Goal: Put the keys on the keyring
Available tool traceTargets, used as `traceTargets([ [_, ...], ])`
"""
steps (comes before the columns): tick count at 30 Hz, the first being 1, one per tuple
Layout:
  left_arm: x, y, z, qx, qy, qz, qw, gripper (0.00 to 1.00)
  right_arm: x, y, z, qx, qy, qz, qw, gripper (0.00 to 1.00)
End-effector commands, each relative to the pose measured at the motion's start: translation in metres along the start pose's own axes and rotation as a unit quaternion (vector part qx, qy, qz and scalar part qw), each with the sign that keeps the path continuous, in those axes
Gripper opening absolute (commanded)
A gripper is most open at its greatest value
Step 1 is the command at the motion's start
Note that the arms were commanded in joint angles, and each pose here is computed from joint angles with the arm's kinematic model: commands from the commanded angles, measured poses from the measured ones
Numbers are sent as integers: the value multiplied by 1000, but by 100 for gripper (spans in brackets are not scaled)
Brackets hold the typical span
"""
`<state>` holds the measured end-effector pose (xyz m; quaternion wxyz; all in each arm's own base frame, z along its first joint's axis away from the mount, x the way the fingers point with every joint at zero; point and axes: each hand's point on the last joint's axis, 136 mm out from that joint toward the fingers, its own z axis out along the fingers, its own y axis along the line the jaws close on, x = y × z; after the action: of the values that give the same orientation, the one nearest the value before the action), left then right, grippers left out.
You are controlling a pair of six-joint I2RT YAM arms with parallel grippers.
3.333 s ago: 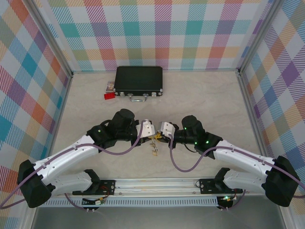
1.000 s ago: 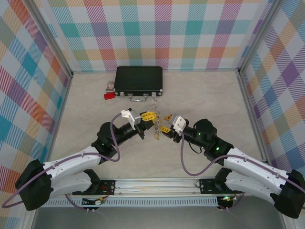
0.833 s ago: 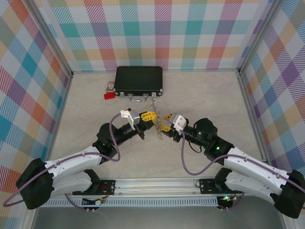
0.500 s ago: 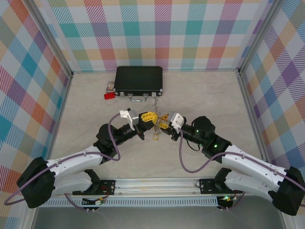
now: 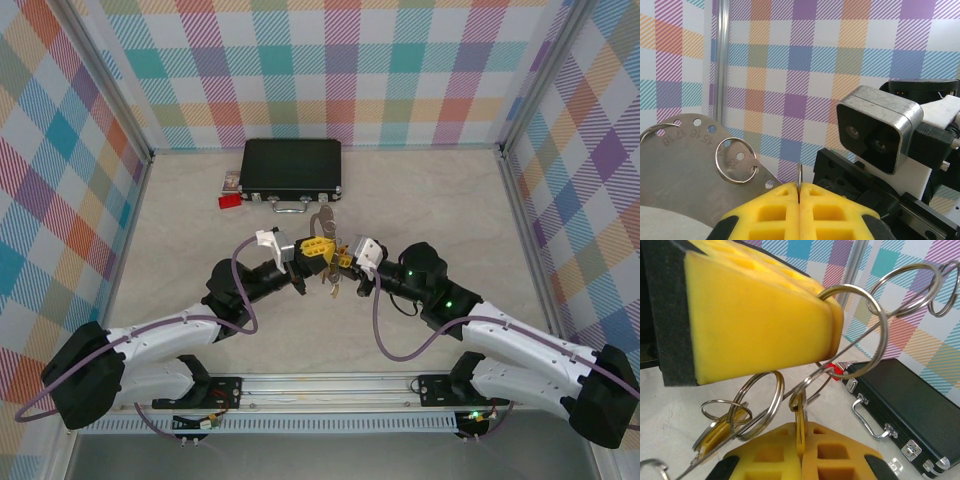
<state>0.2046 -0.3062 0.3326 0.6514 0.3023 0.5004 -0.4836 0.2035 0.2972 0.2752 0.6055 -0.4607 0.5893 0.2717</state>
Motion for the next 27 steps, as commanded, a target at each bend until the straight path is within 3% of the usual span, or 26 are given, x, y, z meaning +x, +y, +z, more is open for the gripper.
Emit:
traceTargets([
  [1,-19,-11,1,22,-33,12,999,0,-16,0,-3,2,-26,-9,1000,2],
  [10,-7,-8,-6,6,-1,29,1000,0,-22,-19,-21,66,-42,-18,997,0],
  [27,0,-15,-5,26,33,35,999,0,-23,-19,-15,57,-24,-28,998,0],
])
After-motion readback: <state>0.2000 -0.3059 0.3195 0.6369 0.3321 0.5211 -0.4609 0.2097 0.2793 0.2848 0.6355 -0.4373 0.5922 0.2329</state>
